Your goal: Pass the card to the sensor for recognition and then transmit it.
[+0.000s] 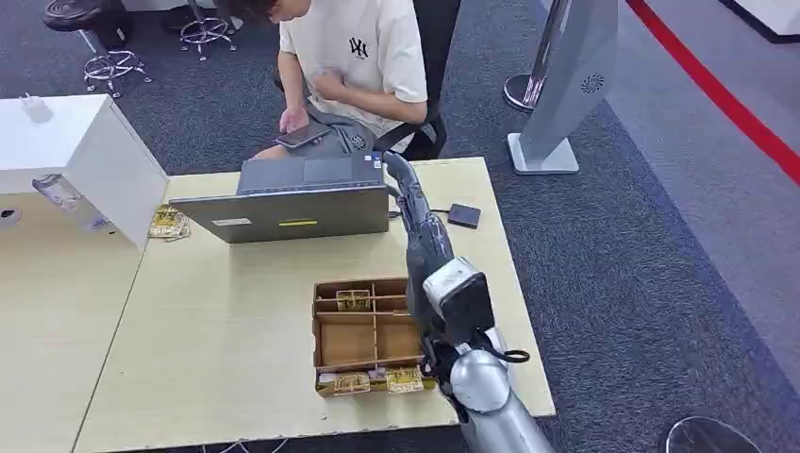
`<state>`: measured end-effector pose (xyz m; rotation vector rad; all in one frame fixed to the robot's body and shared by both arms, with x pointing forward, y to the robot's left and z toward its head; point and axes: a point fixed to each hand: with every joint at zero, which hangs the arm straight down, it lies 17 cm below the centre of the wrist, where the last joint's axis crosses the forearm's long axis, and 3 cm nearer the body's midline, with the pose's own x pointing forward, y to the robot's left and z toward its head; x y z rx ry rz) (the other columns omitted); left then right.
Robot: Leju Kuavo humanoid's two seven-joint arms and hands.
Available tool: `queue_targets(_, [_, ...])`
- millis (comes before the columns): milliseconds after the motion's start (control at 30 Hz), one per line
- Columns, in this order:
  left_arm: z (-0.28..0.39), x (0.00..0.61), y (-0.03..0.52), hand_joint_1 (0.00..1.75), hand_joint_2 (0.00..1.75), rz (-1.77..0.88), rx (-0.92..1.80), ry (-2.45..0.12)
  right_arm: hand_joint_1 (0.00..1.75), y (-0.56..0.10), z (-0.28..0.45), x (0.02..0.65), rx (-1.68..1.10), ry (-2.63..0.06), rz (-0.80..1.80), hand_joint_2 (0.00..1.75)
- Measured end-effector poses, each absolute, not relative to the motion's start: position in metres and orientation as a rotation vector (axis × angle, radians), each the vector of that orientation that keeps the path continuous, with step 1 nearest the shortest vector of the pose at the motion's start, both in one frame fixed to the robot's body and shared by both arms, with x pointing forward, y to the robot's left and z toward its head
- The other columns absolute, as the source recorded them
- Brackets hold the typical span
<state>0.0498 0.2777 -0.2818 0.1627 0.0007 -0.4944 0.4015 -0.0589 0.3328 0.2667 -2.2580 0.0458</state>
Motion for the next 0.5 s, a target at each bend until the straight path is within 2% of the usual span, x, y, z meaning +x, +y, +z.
queue_targets(100, [-0.282, 0.049, 0.278, 0.0, 0.0, -0.468, 0.165, 0.003, 0.0, -0.043, 0.323, 0.387, 0.543, -2.156, 0.066, 0.0])
queue_targets(200, [-0.282, 0.049, 0.277, 0.0, 0.0, -0.451, 0.164, 0.005, 0.0, -0.035, 0.309, 0.376, 0.705, -2.069, 0.088, 0.0])
queue_targets(500, [-0.282, 0.046, 0.278, 0.0, 0.0, -0.408, 0.165, 0.019, 0.0, -0.018, 0.262, 0.358, 0.831, -1.891, 0.215, 0.0])
